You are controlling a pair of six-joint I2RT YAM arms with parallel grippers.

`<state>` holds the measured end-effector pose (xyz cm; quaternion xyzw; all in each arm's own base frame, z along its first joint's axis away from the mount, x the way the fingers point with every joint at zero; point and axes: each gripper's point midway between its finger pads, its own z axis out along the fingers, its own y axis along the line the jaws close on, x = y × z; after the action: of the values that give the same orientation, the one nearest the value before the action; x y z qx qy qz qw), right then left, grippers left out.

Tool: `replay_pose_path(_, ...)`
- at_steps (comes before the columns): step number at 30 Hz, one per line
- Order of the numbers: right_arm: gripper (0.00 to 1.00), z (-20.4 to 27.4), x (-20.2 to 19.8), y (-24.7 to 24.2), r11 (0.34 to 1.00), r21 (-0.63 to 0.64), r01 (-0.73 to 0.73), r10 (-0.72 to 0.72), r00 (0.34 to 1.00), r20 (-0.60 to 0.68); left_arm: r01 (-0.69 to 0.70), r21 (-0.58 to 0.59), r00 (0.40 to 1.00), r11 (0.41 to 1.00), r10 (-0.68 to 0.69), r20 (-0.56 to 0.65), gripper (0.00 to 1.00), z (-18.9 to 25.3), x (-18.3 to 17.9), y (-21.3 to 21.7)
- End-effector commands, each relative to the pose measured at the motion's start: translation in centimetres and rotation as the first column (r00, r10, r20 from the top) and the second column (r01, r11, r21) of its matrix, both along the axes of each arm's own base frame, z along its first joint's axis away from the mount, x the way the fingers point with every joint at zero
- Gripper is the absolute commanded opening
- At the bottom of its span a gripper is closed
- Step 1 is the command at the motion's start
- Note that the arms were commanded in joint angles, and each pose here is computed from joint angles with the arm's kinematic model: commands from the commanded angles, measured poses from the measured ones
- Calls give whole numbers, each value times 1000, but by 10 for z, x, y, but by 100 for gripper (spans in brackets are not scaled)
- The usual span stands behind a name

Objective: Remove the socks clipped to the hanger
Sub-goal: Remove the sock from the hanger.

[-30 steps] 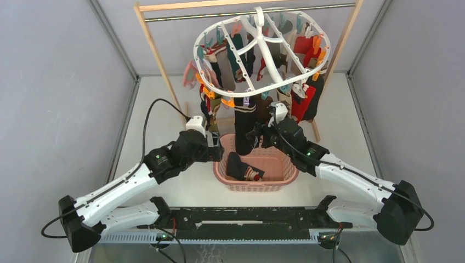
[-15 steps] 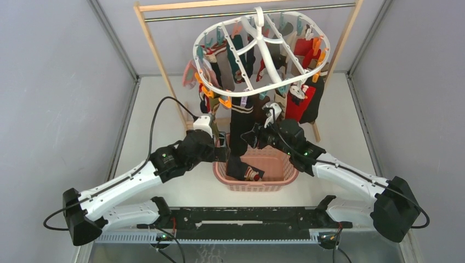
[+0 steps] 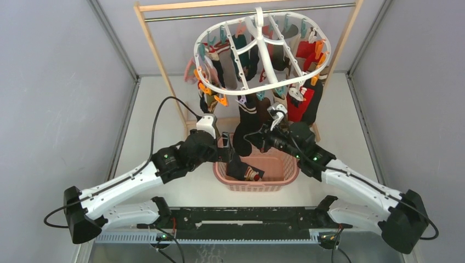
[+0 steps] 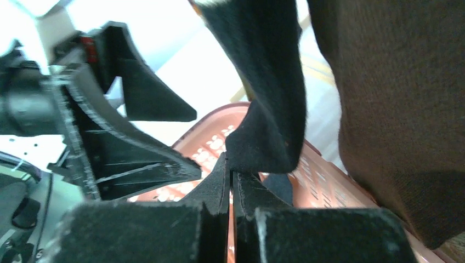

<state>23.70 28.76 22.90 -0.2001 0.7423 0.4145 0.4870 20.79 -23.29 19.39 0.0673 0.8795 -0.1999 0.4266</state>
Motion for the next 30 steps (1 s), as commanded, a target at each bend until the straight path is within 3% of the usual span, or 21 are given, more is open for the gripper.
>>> replay_pose_path(1,0,44,-25,-1,992,107,-74,67,995,74,57,-110,994,992,-47,95,100,36,4,-20)
replay_pose_path(12,0,61,-62,8,976,161,-144,135,989,66,251,-296,963,922,-209,168,100,62,-18,-53)
replay_pose_path(23,0,59,-73,22,973,171,-157,152,987,43,291,-296,951,910,-241,195,99,63,-27,-61)
replay_pose_path(24,0,58,-73,23,973,170,-156,151,988,42,292,-294,950,910,-241,200,94,63,-27,-60)
replay_pose_path(27,0,57,-75,23,974,166,-156,152,988,36,296,-295,947,909,-239,214,68,63,-27,-60)
replay_pose_path(30,0,56,-76,23,975,162,-151,147,989,33,303,-295,944,906,-244,222,31,65,-27,-61)
